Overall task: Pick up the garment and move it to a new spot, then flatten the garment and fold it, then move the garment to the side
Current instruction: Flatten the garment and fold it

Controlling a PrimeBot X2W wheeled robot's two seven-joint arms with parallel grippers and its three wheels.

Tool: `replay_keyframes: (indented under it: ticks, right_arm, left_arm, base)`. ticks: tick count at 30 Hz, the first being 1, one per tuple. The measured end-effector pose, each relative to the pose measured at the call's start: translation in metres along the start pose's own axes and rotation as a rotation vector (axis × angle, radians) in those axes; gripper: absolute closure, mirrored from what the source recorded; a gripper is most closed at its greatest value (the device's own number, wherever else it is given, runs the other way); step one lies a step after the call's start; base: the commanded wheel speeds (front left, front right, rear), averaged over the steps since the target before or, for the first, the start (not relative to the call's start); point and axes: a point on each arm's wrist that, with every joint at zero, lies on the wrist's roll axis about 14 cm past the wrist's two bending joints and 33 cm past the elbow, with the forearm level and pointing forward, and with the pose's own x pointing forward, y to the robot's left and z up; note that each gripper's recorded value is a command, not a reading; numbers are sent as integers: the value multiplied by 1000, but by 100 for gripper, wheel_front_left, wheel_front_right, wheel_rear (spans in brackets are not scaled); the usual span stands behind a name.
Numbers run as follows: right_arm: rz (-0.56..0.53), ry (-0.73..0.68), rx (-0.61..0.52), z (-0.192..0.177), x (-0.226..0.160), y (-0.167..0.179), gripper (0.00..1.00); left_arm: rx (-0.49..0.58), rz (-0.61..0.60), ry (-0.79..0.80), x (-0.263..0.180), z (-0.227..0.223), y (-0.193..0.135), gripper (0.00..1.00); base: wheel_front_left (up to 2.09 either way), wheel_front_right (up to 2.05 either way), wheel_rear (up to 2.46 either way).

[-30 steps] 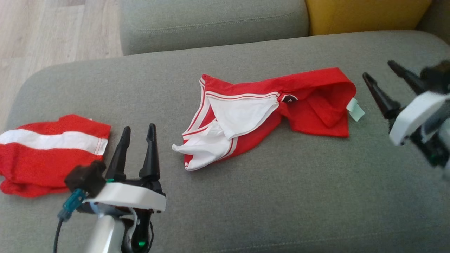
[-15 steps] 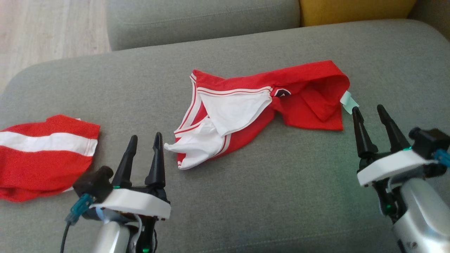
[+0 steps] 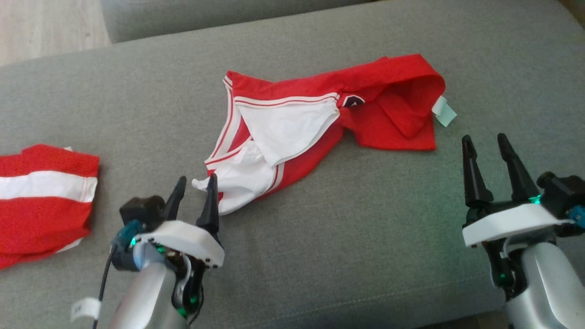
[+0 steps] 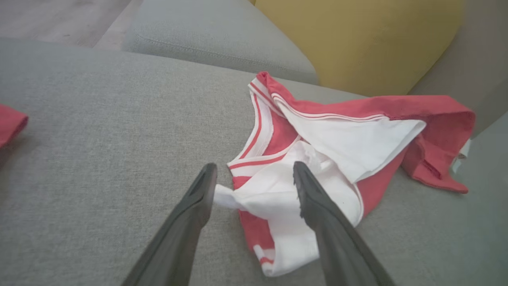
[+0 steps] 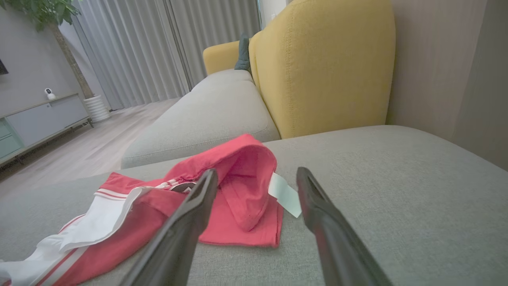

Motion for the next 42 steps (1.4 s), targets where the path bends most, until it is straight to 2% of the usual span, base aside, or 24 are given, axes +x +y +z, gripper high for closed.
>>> replay_keyframes:
  ticks: [7, 14, 30, 31, 32, 34, 35, 42]
  right_arm:
    - [-29, 5, -6, 0, 0, -6, 0]
    - [-44, 13, -8, -2, -2, -9, 0]
    - [-29, 29, -21, -5, 3, -3, 0]
    - [-29, 30, -21, -5, 3, -3, 0]
    - [-29, 30, -21, -5, 3, -3, 0]
    - [-31, 30, -19, -5, 3, -3, 0]
    - [-32, 31, -19, -5, 2, -4, 0]
    - [-33, 31, -13, -6, 3, -3, 0]
  left_arm:
    - [29, 38, 98, 18, -24, 13, 0]
    - [54, 77, 187, 18, -46, 25, 0]
    - [52, 35, 219, 15, -53, 16, 0]
    - [49, 30, 224, 16, -54, 15, 4]
    - [48, 27, 229, 16, -55, 14, 24]
    - [48, 17, 237, 17, -56, 11, 80]
    - [47, 13, 239, 17, -57, 10, 100]
    - [52, 14, 188, 21, -45, 8, 100]
  base:
    - [0, 0, 0]
    - [0, 0, 0]
    - [0, 0, 0]
    - [0, 0, 0]
    - [0, 0, 0]
    - [0, 0, 0]
    - [0, 0, 0]
    - [0, 0, 0]
